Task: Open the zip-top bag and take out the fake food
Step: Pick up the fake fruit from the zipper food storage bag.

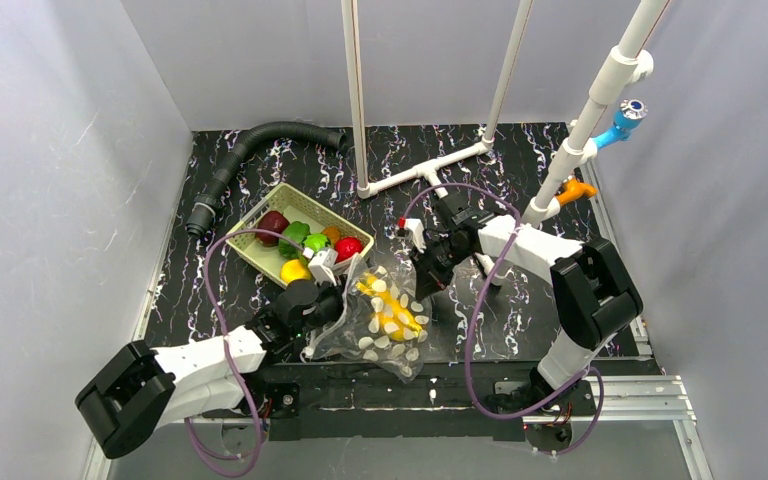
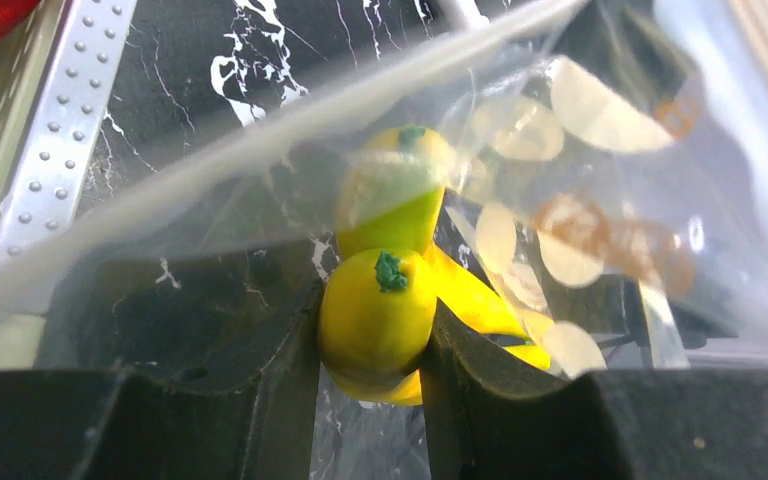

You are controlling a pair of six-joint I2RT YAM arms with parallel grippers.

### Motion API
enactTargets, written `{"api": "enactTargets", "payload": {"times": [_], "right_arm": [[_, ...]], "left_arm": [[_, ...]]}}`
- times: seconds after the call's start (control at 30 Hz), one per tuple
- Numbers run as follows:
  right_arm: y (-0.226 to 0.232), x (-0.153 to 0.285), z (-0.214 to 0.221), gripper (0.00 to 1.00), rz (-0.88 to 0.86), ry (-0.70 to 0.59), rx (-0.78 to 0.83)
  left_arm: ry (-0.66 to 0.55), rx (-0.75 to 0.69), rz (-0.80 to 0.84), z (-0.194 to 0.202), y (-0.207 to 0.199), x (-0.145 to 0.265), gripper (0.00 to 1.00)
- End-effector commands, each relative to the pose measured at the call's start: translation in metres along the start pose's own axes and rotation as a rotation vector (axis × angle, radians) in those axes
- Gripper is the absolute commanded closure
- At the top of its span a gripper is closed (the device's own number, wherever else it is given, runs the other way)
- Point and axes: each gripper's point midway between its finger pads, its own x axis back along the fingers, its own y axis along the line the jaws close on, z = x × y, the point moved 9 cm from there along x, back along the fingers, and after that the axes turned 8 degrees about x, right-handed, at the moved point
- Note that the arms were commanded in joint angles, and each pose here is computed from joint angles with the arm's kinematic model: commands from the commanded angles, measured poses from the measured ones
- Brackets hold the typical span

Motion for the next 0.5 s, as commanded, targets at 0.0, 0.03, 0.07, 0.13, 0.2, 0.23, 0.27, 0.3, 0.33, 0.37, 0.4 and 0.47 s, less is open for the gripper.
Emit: {"api": "enactTargets", "payload": {"times": [0.0,0.03,0.07,0.13,0.2,0.23,0.27,0.3,0.33,0.37,0.4,0.47], "right_arm": [[-0.007,0.020,-0.012,0.99,0.164,0.007,0.102],[-0.009,0.023,-0.012,0.99,0.189,0.008,0.110],[-0.011,0.026,-0.012,0.99,0.213,0.009,0.115],[-0.014,0.033,-0.010,0.99,0.250,0.008,0.123],[-0.016,0.038,-0.008,0.99,0.277,0.009,0.127],[-0.018,0.040,-0.007,0.99,0.288,0.013,0.128],[-0.018,0.041,-0.005,0.99,0.297,0.018,0.131],[-0.019,0.042,-0.004,0.99,0.302,0.022,0.134],[-0.020,0.042,-0.003,0.99,0.306,0.026,0.134],[-0.020,0.042,-0.003,0.99,0.307,0.030,0.133],[-0.021,0.041,-0.003,0.99,0.308,0.032,0.132],[-0.022,0.041,-0.002,0.99,0.310,0.037,0.132]], "left_arm": [[0.006,-0.025,0.013,0.001,-0.001,0.008,1.00],[0.013,-0.025,0.004,0.002,0.000,0.010,1.00],[0.019,-0.024,-0.009,0.004,0.004,0.013,1.00],[0.015,-0.025,-0.020,0.005,0.005,0.018,1.00],[-0.001,-0.034,-0.018,0.003,0.003,0.026,1.00],[-0.005,-0.039,-0.024,0.002,0.003,0.029,1.00],[-0.014,-0.045,-0.029,0.000,0.002,0.033,1.00],[-0.020,-0.053,-0.037,-0.001,0.001,0.036,1.00],[-0.033,-0.059,-0.047,-0.003,0.001,0.040,1.00],[-0.040,-0.062,-0.053,-0.004,0.001,0.043,1.00],[-0.052,-0.065,-0.067,-0.005,0.002,0.046,1.00],[-0.084,-0.065,-0.090,-0.007,0.004,0.052,1.00]]}}
